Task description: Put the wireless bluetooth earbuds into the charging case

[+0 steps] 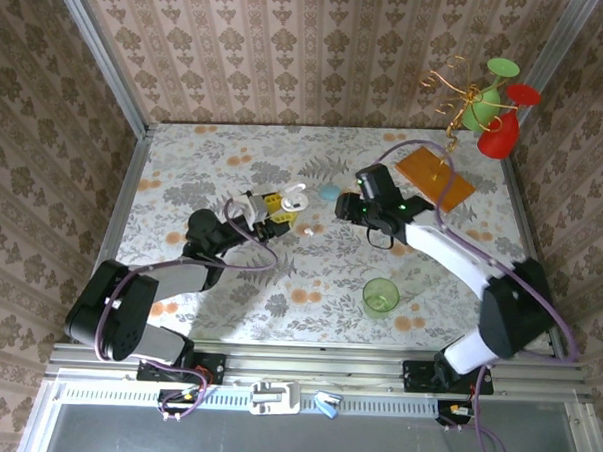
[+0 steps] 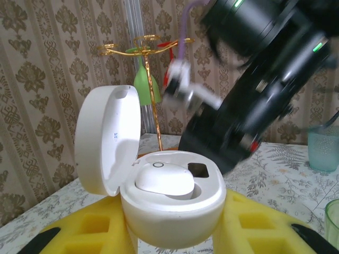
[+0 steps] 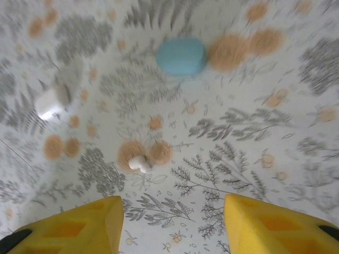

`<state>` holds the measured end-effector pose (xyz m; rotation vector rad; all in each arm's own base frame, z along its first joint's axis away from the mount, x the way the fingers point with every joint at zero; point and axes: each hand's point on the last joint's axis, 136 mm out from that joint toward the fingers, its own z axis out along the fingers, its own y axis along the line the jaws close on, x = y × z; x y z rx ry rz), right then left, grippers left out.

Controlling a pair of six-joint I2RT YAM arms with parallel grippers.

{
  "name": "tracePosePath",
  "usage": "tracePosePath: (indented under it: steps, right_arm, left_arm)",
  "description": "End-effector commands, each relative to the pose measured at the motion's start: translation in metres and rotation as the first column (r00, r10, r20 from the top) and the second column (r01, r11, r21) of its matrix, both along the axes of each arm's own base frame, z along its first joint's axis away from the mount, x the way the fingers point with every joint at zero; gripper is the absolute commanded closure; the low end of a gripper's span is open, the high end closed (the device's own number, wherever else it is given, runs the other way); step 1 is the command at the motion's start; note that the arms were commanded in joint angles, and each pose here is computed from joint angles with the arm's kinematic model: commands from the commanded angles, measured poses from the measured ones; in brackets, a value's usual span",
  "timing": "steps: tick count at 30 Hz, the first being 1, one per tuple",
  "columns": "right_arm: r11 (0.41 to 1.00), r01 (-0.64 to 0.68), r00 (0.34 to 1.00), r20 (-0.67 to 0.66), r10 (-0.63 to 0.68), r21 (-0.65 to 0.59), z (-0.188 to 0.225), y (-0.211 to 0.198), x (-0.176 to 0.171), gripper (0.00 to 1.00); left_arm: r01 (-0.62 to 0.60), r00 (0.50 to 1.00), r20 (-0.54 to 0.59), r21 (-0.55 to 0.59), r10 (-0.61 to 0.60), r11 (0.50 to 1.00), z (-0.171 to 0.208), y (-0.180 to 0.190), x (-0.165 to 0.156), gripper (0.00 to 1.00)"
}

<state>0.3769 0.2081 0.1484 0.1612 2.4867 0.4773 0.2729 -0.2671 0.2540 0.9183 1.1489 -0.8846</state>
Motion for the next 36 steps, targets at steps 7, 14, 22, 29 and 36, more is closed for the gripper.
tracePosePath:
  steps: [7, 14, 22, 29, 36]
  right_arm:
    - [0.961, -0.216, 0.960, -0.142, 0.241, 0.174, -0.069, 0.080, 0.037, 0.48]
    - [0.933, -0.284, 0.927, -0.186, 0.325, 0.220, -0.104, 0.106, 0.053, 0.48]
    - [0.880, -0.374, 0.873, -0.207, 0.441, 0.294, -0.120, 0.122, 0.041, 0.53]
    - [0.869, -0.413, 0.856, -0.210, 0.473, 0.273, -0.113, 0.112, 0.021, 0.60]
    - [0.869, -0.418, 0.849, -0.226, 0.477, 0.265, -0.117, 0.105, 0.011, 0.64]
  left_arm:
    - [0.001, 0.998, 0.056, -0.012, -0.001, 1.000, 0.017, 0.004, -0.010, 0.79]
    - [0.005, 0.999, 0.054, -0.017, -0.004, 1.000, 0.021, 0.003, -0.010, 0.79]
    - [0.016, 0.999, 0.036, -0.018, -0.015, 1.000, 0.017, -0.001, -0.007, 0.79]
    - [0.023, 0.999, 0.038, -0.023, -0.022, 0.999, 0.018, -0.002, -0.008, 0.79]
    - [0.026, 0.999, 0.038, -0.025, -0.025, 0.999, 0.018, -0.003, -0.008, 0.79]
